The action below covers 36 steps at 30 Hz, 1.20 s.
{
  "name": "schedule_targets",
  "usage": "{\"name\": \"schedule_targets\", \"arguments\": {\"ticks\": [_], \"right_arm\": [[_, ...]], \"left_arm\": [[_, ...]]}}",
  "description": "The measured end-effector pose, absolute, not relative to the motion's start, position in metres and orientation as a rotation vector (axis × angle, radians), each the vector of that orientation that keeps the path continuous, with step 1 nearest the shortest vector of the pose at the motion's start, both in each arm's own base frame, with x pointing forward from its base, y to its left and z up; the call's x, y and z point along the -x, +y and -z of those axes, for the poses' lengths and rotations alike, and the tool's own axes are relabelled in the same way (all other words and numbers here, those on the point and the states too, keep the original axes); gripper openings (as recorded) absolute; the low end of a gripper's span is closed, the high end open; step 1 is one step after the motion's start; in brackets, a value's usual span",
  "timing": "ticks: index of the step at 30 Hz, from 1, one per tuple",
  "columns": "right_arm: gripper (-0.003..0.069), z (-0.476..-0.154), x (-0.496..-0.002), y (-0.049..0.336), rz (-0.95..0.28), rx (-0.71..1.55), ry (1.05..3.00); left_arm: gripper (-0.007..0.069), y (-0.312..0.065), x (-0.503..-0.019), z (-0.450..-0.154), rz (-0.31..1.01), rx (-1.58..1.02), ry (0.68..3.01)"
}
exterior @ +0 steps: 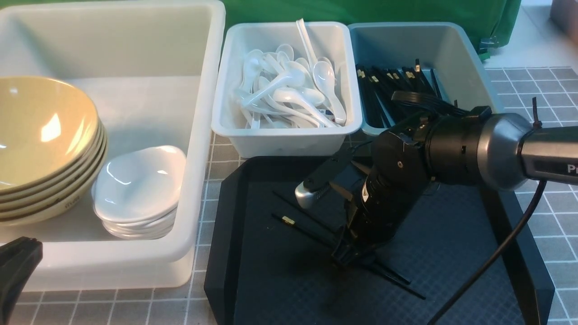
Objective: On grey table put chopsticks spoon bowls plates into blue grey white boxes.
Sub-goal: 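Grasp the chopsticks with the right gripper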
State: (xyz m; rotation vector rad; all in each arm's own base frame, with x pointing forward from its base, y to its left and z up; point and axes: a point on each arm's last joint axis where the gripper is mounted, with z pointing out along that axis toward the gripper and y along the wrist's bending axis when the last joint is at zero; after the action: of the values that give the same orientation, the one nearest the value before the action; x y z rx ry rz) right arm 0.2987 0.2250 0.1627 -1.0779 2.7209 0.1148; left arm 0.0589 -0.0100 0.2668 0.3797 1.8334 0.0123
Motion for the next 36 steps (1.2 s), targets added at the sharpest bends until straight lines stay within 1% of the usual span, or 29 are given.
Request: {"name": "schedule_targets", "arguments": {"ticks": [2,3,4,5,10,11,12,13,14,15,16,18,20,23,25,28,29,31,33,34,36], "right_arm": [[0.0288,-0.162,-0.299,0.227,-0.121,1.089,2.706],[0.0236,-0.162,-0.299,0.227,-0.122,1.098,2.701],[0.0156,-0.162,-0.299,0.229,-0.130,1.115,2.687],[0.0113,-0.162,-0.299,0.230,-0.131,1.130,2.680],[0.0116,-0.169,-0.297,0.229,-0.139,1.131,2.657],[0.0101,-0.175,-0.295,0.229,-0.144,1.133,2.643],[0.0068,-0.186,-0.292,0.229,-0.157,1.125,2.613],[0.0064,-0.186,-0.292,0.229,-0.157,1.127,2.612],[0.0041,-0.206,-0.288,0.227,-0.177,1.106,2.564],[0.0036,-0.219,-0.286,0.225,-0.187,1.096,2.530],[0.0035,-0.233,-0.283,0.223,-0.196,1.085,2.493],[0.0035,-0.249,-0.279,0.218,-0.204,1.077,2.451],[0.0035,-0.257,-0.277,0.213,-0.203,1.065,2.443],[0.0035,-0.256,-0.279,0.207,-0.187,1.068,2.473],[0.0043,-0.248,-0.280,0.207,-0.174,1.089,2.507],[0.0080,-0.223,-0.286,0.210,-0.153,1.126,2.581],[0.0088,-0.220,-0.287,0.211,-0.152,1.129,2.591],[0.0142,-0.199,-0.290,0.214,-0.140,1.147,2.645],[0.0170,-0.188,-0.292,0.215,-0.134,1.155,2.675],[0.0203,-0.179,-0.293,0.217,-0.131,1.161,2.700],[0.0227,-0.171,-0.294,0.218,-0.133,1.162,2.723]], "left_arm": [[-0.0008,-0.010,-0.059,-0.267,-0.012,-0.380,1.833],[-0.0008,-0.010,-0.059,-0.267,-0.012,-0.380,1.833],[-0.0008,-0.010,-0.059,-0.267,-0.012,-0.380,1.833],[-0.0008,-0.010,-0.059,-0.267,-0.012,-0.380,1.833],[-0.0008,-0.010,-0.059,-0.267,-0.012,-0.380,1.833],[-0.0008,-0.010,-0.059,-0.267,-0.012,-0.380,1.833],[-0.0008,-0.010,-0.059,-0.267,-0.012,-0.380,1.833],[-0.0008,-0.010,-0.059,-0.267,-0.012,-0.380,1.833],[-0.0008,-0.010,-0.059,-0.267,-0.012,-0.380,1.833],[-0.0008,-0.010,-0.059,-0.267,-0.012,-0.380,1.833],[-0.0008,-0.010,-0.059,-0.267,-0.012,-0.380,1.833],[-0.0008,-0.010,-0.059,-0.267,-0.012,-0.380,1.833],[-0.0008,-0.010,-0.059,-0.267,-0.012,-0.380,1.833],[-0.0008,-0.010,-0.059,-0.267,-0.012,-0.380,1.833],[-0.0008,-0.010,-0.059,-0.267,-0.012,-0.380,1.833],[-0.0008,-0.010,-0.059,-0.267,-0.012,-0.380,1.833],[-0.0008,-0.010,-0.059,-0.267,-0.012,-0.380,1.833],[-0.0008,-0.010,-0.059,-0.267,-0.012,-0.380,1.833],[-0.0008,-0.010,-0.059,-0.267,-0.012,-0.380,1.833],[-0.0008,-0.010,-0.059,-0.267,-0.012,-0.380,1.833],[-0.0008,-0.010,-0.059,-0.267,-0.012,-0.380,1.833]]}}
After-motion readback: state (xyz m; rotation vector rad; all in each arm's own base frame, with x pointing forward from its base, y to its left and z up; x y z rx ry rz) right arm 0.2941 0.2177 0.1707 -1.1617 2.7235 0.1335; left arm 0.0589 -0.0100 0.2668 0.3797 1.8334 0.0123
